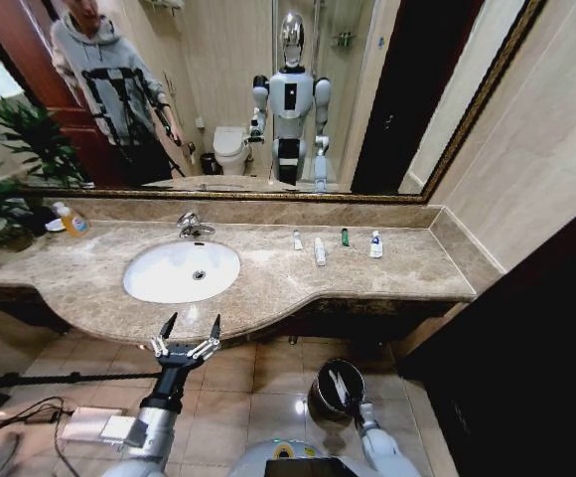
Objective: Pick up the trash from the sink and place it in the trash bin.
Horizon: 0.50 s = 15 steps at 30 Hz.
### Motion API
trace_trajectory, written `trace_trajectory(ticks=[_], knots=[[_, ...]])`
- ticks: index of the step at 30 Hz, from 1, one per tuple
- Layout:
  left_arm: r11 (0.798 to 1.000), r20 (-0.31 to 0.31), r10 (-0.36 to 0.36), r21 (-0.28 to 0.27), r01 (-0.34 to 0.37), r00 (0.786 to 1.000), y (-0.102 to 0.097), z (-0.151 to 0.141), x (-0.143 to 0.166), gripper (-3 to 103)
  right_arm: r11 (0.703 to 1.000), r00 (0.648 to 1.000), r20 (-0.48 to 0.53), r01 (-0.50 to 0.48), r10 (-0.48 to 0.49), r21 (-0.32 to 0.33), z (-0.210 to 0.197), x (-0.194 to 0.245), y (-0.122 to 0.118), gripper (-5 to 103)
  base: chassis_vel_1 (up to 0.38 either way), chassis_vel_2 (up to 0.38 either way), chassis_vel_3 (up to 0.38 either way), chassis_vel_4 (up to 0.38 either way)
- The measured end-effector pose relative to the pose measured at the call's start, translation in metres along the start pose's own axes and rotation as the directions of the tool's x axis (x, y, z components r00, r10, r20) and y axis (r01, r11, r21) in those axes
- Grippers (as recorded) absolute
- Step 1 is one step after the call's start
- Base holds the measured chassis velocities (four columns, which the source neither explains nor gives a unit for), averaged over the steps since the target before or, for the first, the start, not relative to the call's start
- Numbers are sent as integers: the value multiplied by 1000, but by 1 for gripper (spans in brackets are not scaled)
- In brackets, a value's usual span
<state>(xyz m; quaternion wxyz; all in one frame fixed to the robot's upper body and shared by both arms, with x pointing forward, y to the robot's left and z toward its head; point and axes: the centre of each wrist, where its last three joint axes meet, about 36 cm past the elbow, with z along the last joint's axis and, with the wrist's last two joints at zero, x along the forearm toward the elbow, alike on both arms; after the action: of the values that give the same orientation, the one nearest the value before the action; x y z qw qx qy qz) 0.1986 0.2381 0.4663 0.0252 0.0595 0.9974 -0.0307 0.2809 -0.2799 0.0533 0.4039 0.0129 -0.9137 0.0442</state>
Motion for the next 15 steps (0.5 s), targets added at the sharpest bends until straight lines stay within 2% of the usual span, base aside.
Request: trace_trajectory(ticks=[1,4,6,7,8,10,11,12,14,15], knots=[[1000,0,0,0,0,1000,0,0,0,100,1000,1000,-2,1,-1,1,0,0,0,18,0,0,0,0],[1000,0,0,0,0,1000,0,0,0,100,1000,1000,-7,6,-6,8,0,0,0,19,0,0,0,0],[1000,0,0,0,0,1000,0,0,0,100,1000,1000,-14,7,-6,30,2,1,-1,32,0,0,0,0],[1000,0,0,0,0,1000,0,0,0,100,1000,1000,-14,7,-6,30,2,1,-1,32,0,0,0,0],[1000,0,0,0,0,1000,0,0,0,100,999,1000,-16,7,-6,34,4,2,-2,38,0,0,0,0],[1000,0,0,0,0,1000,0,0,0,100,999,1000,-14,6,-5,37,5,4,-2,38,0,0,0,0],[1000,0,0,0,0,1000,0,0,0,100,999,1000,-9,4,-3,40,6,7,-3,49,0,0,0,0],[1000,0,0,0,0,1000,0,0,0,100,999,1000,-7,2,-2,41,6,9,-4,49,0,0,0,0],[1000,0,0,0,0,1000,0,0,0,100,999,1000,1,-15,15,52,9,16,-10,60,0,0,0,0],[1000,0,0,0,0,1000,0,0,0,100,999,1000,1,-15,15,52,9,16,-10,60,0,0,0,0]])
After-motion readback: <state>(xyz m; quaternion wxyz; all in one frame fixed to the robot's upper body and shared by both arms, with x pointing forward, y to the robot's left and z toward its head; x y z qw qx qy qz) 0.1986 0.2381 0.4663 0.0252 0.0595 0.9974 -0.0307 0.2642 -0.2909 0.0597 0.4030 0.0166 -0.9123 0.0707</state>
